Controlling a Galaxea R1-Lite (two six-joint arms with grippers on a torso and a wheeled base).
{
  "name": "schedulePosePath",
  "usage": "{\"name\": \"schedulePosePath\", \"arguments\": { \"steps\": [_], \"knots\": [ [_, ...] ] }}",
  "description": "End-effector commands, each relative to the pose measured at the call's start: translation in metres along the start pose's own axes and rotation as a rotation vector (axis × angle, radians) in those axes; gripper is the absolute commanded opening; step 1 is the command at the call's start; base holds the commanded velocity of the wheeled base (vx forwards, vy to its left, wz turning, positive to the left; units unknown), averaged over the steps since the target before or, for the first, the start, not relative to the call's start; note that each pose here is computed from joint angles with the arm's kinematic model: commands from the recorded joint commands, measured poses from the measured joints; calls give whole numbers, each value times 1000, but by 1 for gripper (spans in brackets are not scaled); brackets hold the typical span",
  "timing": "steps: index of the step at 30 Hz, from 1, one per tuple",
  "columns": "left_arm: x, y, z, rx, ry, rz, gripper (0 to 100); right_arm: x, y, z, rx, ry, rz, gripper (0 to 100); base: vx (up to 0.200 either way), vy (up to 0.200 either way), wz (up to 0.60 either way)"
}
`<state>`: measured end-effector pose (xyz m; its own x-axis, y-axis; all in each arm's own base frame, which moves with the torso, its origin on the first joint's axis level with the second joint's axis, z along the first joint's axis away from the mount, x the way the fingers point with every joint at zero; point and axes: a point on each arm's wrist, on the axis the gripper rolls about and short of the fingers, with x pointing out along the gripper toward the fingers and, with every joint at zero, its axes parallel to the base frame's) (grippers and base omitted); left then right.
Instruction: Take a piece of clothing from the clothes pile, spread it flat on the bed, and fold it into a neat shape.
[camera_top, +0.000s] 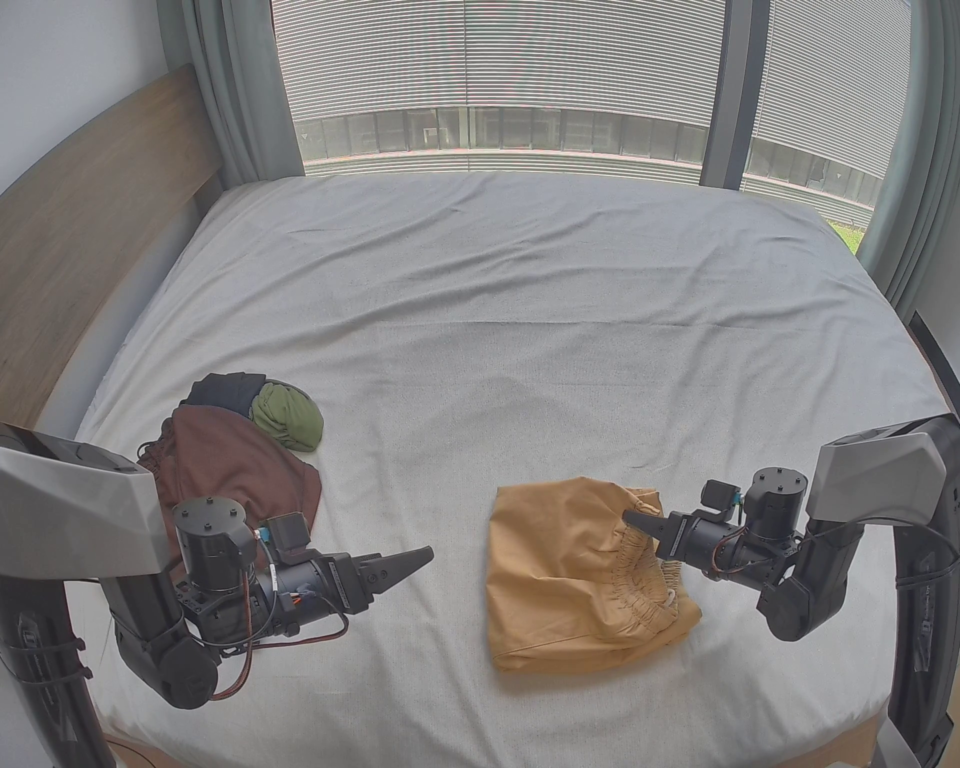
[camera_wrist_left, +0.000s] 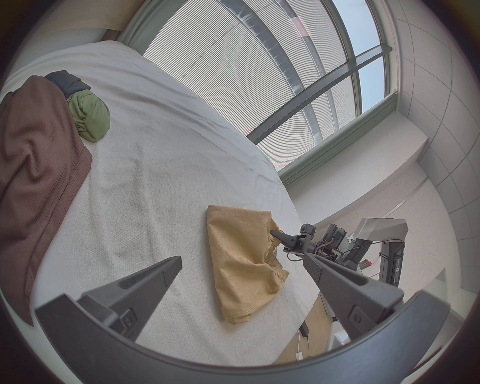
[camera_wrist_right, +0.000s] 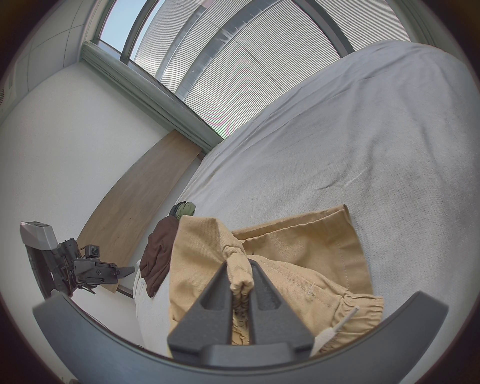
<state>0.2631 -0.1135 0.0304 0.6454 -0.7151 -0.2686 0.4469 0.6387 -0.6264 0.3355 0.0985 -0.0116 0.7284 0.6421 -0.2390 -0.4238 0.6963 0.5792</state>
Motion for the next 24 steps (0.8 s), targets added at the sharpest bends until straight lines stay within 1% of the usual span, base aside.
{"name": "schedulePosePath", "arguments": {
  "steps": [1, 6, 9, 10, 11, 15, 18, 24],
  "knots": [
    [4, 5, -3, -7, 11, 8, 100, -17, 10, 18, -12, -48, -1, 0, 0, 0, 0],
    [6, 7, -5, -10, 16, 16, 100, -26, 3, 27, -5, -74, -32, 0, 0, 0, 0],
    [6, 7, -6, -11, 18, 18, 100, -27, -5, 26, 7, -71, -53, 0, 0, 0, 0],
    [7, 9, -7, -14, 24, 24, 100, -26, -18, 19, 38, -33, -94, 0, 0, 0, 0],
    [7, 10, -8, -15, 27, 25, 100, -26, -19, 17, 41, -25, -102, 0, 0, 0, 0],
    [7, 10, -8, -15, 27, 25, 100, -26, -20, 17, 45, -21, -106, 0, 0, 0, 0],
    [7, 10, -9, -16, 29, 27, 100, -23, -29, 8, 58, 3, -126, 0, 0, 0, 0],
    [7, 9, -9, -16, 32, 25, 100, -25, -38, 8, 68, -3, -149, 0, 0, 0, 0]
  ]
}}
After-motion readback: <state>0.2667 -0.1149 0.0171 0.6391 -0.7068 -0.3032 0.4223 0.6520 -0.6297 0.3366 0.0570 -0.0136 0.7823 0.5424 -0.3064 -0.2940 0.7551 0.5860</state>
